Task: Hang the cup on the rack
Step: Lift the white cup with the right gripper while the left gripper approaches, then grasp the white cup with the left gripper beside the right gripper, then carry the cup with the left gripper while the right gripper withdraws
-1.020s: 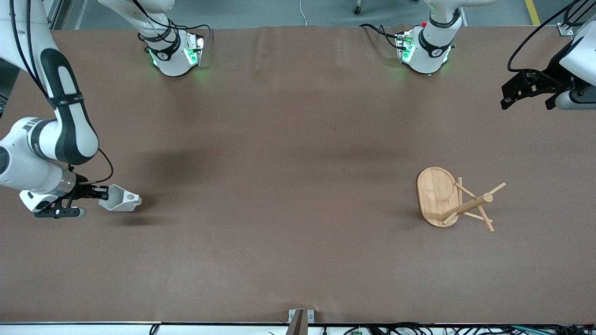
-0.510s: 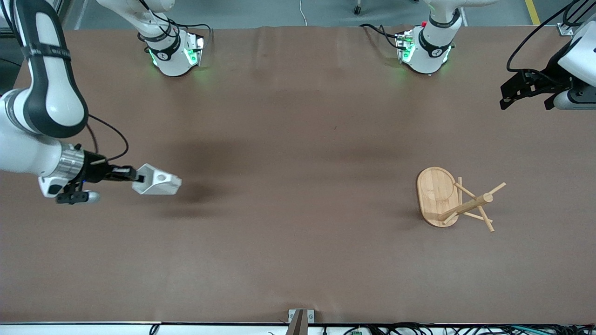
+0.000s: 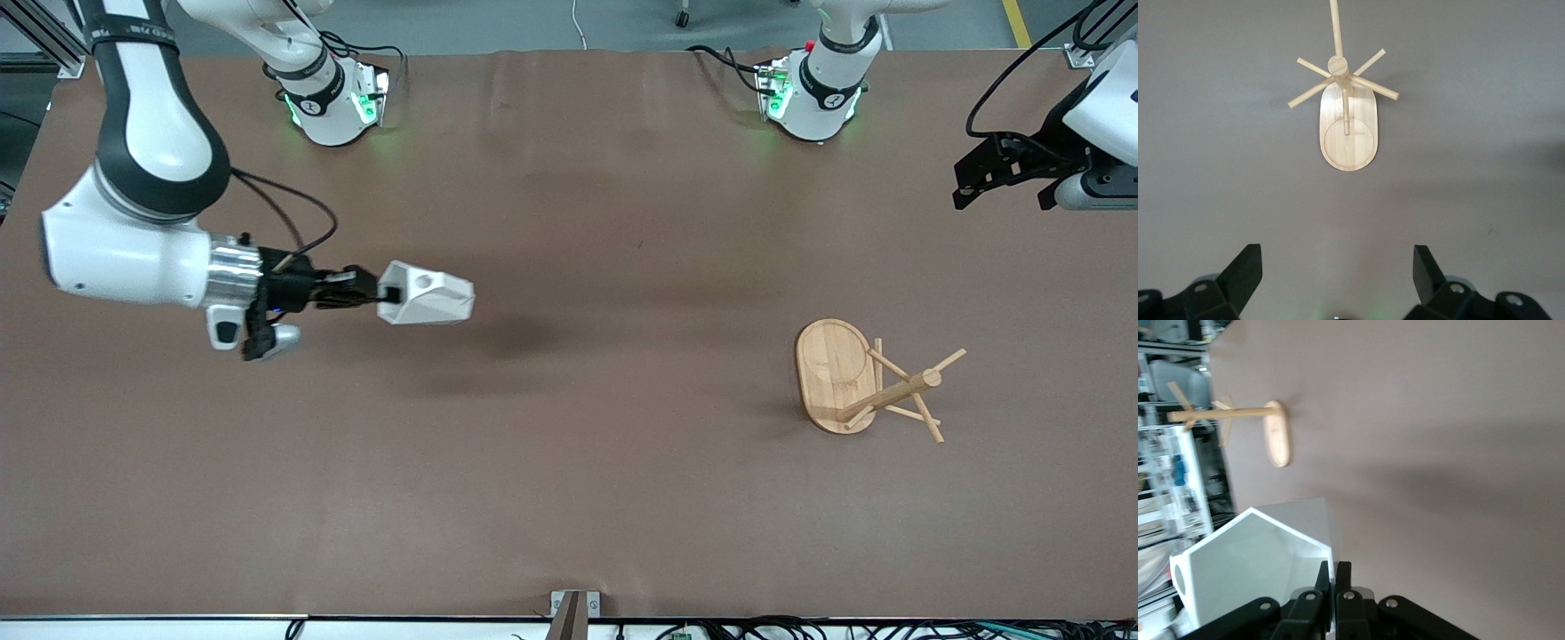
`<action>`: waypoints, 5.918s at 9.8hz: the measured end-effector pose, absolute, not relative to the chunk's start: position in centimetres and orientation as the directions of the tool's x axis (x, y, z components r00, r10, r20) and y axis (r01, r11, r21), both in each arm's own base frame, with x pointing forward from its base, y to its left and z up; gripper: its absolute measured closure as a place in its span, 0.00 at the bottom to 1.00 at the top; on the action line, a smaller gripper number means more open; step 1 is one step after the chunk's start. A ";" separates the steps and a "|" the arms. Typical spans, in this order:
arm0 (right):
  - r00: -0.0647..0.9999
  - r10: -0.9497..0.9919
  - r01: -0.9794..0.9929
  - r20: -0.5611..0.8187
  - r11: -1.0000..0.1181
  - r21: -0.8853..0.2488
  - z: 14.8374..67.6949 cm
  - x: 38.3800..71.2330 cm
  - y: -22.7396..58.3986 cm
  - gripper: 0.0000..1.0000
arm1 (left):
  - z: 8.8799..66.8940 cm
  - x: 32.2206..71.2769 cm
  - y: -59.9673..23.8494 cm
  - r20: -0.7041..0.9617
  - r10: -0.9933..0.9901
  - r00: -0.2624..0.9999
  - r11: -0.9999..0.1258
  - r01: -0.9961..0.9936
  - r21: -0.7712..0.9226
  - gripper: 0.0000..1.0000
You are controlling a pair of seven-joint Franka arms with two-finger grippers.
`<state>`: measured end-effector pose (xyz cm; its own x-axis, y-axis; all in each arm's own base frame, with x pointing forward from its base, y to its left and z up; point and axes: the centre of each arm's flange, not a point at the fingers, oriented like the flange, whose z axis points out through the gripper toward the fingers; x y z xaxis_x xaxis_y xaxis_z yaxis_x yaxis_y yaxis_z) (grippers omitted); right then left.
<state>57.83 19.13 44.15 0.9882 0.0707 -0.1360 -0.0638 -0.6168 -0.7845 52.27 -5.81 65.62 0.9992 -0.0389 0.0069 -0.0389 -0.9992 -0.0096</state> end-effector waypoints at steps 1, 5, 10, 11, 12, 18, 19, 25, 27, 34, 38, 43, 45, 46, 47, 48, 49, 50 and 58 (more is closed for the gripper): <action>0.986 0.076 -0.081 -0.149 -0.561 -0.824 44.5 57.3 21.4 0.96 | 65.6 52.2 -6.3 0.006 -0.059 0.998 -0.998 -0.059 -0.010 0.00; 0.971 0.086 -0.180 -0.221 -0.342 -0.922 45.4 55.5 28.3 0.96 | 64.3 52.4 -10.0 -0.018 -0.273 0.962 -0.962 -0.273 0.029 0.00; 0.952 0.116 -0.248 -0.284 -0.257 -0.934 43.2 55.5 32.8 0.96 | 63.3 49.6 -21.7 -0.023 -0.496 0.868 -0.865 -0.491 0.099 0.00; 0.948 0.121 -0.258 -0.293 -0.241 -0.935 42.6 55.5 33.6 0.96 | 63.5 48.7 -23.8 -0.014 -0.529 0.849 -0.845 -0.525 0.103 0.00; 0.949 0.126 -0.256 -0.288 -0.223 -0.941 42.0 55.6 34.1 0.96 | 63.8 47.8 -26.0 0.005 -0.565 0.825 -0.821 -0.562 0.101 0.00; 0.937 0.191 -0.252 -0.291 -0.207 -0.945 40.6 54.9 35.0 0.96 | 66.4 43.6 -36.1 0.206 -0.730 0.651 -0.653 -0.754 0.068 0.00; 0.937 0.192 -0.252 -0.291 -0.205 -0.946 40.6 55.0 34.8 0.96 | 65.8 44.2 -36.9 0.233 -0.755 0.612 -0.616 -0.785 0.067 0.00; 0.939 0.202 -0.239 -0.279 -0.203 -0.950 40.3 54.8 35.0 0.96 | 60.6 48.6 -39.4 0.295 -0.872 0.390 -0.392 -0.918 0.058 0.00; 0.939 0.202 -0.238 -0.278 -0.203 -0.950 40.3 54.8 35.0 0.96 | 59.5 48.6 -40.5 0.285 -0.884 0.371 -0.367 -0.928 0.068 0.00; 0.938 0.204 -0.239 -0.280 -0.204 -0.949 40.1 54.7 35.0 0.96 | 56.1 48.3 -42.8 0.247 -0.908 0.339 -0.323 -0.941 0.103 0.00; 0.938 0.205 -0.238 -0.279 -0.204 -0.950 40.1 54.7 35.0 0.96 | 55.2 49.1 -43.2 0.272 -0.905 0.326 -0.311 -0.945 0.100 0.02; 0.939 0.204 -0.238 -0.279 -0.204 -0.950 40.1 54.7 35.0 0.95 | 55.1 49.2 -43.2 0.273 -0.907 0.322 -0.307 -0.947 0.096 0.24; 0.937 0.206 -0.239 -0.280 -0.202 -0.950 40.1 54.8 34.8 0.84 | 55.2 49.4 -43.1 0.274 -0.905 0.326 -0.311 -0.945 0.096 0.24; 0.932 0.221 -0.248 -0.289 -0.195 -0.949 40.3 55.0 34.1 0.70 | 55.3 49.7 -42.8 0.274 -0.901 0.335 -0.321 -0.942 0.097 0.24; 0.926 0.240 -0.252 -0.292 -0.184 -0.950 40.7 55.6 32.4 0.53 | 55.3 49.9 -42.4 0.267 -0.896 0.356 -0.340 -0.935 0.103 0.24; 0.923 0.260 -0.239 -0.285 -0.198 -0.951 41.2 56.4 29.7 0.39 | 55.3 50.3 -41.7 0.256 -0.880 0.399 -0.383 -0.917 0.112 0.24; 0.924 0.268 -0.206 -0.273 -0.252 -0.946 41.7 57.0 26.6 0.22 | 55.6 51.1 -40.5 0.236 -0.856 0.459 -0.445 -0.888 0.112 0.24; 0.930 0.264 -0.161 -0.255 -0.330 -0.930 42.4 57.4 23.9 0.08 | 55.9 51.5 -39.3 0.200 -0.824 0.530 -0.520 -0.848 0.106 0.24; 0.978 0.168 0.116 -0.121 -0.929 -0.352 51.9 58.0 0.4 0.00 | 54.6 55.6 -30.5 0.083 -0.265 0.961 -0.964 -0.267 0.016 0.24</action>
<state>57.96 0.45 51.88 0.9783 0.1682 -0.1211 0.1161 -0.9287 -0.3521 55.61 -30.48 54.58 0.9608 -0.2646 0.0825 -0.2668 -0.9636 0.0158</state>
